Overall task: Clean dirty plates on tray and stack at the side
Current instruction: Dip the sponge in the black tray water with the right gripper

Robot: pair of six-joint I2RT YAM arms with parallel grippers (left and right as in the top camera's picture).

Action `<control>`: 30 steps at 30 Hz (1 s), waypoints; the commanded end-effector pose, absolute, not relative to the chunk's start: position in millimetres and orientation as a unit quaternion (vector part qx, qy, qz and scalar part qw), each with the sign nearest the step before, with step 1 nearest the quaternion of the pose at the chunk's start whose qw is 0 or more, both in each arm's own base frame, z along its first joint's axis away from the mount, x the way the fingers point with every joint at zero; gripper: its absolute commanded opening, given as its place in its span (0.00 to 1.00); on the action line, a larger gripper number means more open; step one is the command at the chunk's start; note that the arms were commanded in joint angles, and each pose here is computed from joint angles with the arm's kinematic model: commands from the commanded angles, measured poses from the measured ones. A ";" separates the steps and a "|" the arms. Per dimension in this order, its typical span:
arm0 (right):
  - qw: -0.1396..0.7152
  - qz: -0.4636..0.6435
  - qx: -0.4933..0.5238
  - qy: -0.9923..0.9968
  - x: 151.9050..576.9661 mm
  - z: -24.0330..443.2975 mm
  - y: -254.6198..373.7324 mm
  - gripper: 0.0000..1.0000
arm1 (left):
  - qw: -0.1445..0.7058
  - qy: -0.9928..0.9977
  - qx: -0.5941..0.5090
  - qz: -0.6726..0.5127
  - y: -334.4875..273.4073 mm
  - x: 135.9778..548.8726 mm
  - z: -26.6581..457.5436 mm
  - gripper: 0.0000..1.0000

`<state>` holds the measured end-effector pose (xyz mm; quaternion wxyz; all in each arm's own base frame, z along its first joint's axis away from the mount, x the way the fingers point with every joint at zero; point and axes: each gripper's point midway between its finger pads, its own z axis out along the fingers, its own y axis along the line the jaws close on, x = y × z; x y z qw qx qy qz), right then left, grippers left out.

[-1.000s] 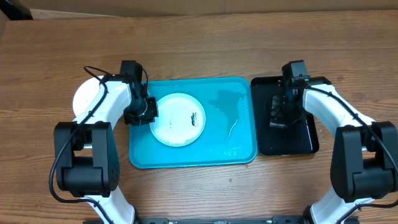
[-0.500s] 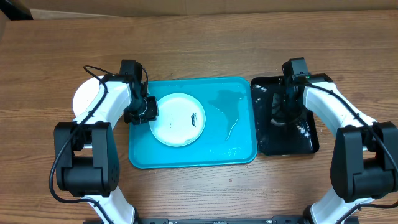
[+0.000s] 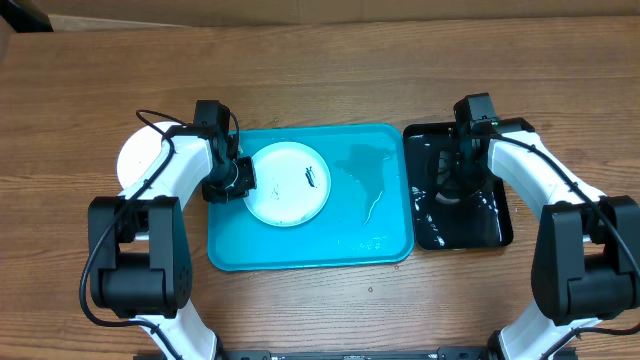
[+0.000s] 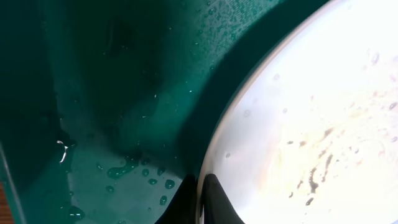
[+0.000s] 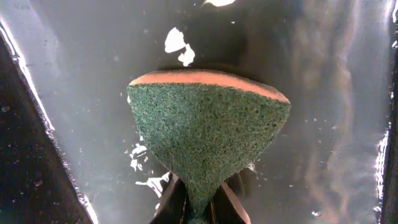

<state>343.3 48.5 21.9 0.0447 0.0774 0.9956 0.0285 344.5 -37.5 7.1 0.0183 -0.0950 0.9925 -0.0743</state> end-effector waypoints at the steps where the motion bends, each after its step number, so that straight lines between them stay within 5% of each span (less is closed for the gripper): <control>1: 0.065 0.023 0.070 0.995 355.1 30.8 47.8 0.04 | 0.004 0.993 -0.094 -0.075 -39.0 336.9 1.7 0.04; 16: 0.063 0.023 0.063 0.996 366.1 71.1 49.3 0.04 | -0.013 0.989 -0.095 -0.115 -53.0 330.9 4.5 0.04; 30: 0.046 0.019 0.053 0.997 349.5 40.9 47.2 0.04 | -0.012 0.990 -0.077 -0.117 -64.9 330.4 4.7 0.04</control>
